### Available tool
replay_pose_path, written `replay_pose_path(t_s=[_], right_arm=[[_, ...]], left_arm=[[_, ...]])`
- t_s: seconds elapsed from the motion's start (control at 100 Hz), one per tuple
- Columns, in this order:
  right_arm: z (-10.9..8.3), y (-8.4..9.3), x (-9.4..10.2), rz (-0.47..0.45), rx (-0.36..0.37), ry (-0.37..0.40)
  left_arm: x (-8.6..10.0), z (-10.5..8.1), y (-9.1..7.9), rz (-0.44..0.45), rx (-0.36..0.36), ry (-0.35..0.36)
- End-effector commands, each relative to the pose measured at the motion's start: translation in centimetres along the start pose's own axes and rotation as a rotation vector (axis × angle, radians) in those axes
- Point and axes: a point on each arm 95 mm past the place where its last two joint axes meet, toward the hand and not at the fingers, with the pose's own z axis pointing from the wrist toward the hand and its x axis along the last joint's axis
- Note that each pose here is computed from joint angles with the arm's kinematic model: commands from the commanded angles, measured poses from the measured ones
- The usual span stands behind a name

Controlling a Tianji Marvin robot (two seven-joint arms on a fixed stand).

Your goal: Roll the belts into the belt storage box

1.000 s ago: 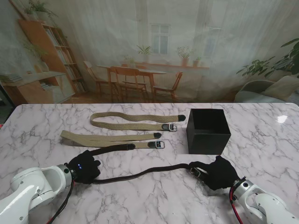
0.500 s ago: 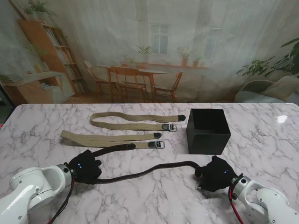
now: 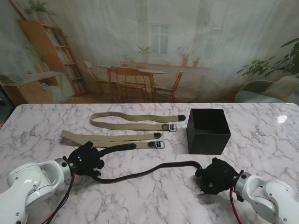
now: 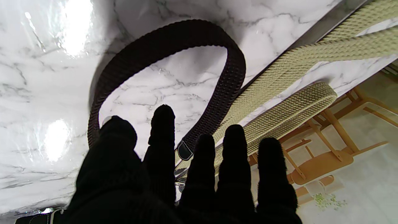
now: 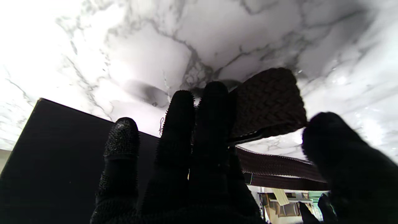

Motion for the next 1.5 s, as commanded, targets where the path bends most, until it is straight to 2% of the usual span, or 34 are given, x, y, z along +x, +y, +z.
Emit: replay_pose_path(t_s=[0.0,0.2,0.39,0.64,0.93,1.19,1.28,1.49], right_arm=[[-0.3,0.2,0.2,-0.001,0.003,0.004],[-0.7,0.8,0.3,-0.023,0.050,0.004],[-0.9,1.5,0.4,-0.023,0.090,0.012],[-0.7,1.4,0.5,0.018,0.130,-0.001],[-0.7,1.6,0.6,-0.030,0.173,-0.002],[-0.7,1.8,0.5,-0.168,0.187,0.006],[-0.6,1.7,0.6,-0.165,0.187,0.005],[-0.3,1.3,0.6,-0.170,0.138,-0.009]], left_arm=[[-0.3,-0.1,-0.4,0.003,0.007,-0.013],[-1.0,-0.4,-1.0,-0.007,0.051,-0.046],[-1.2,-0.1,-1.7,-0.011,0.088,-0.044],[-1.1,0.0,-1.7,-0.012,0.086,-0.042],[-1.3,0.1,-1.8,-0.006,0.091,-0.040],[-1.5,0.0,-2.0,0.001,0.101,-0.039],[-1.4,0.1,-2.0,0.000,0.101,-0.038],[-1.4,0.2,-2.1,0.001,0.105,-0.035]])
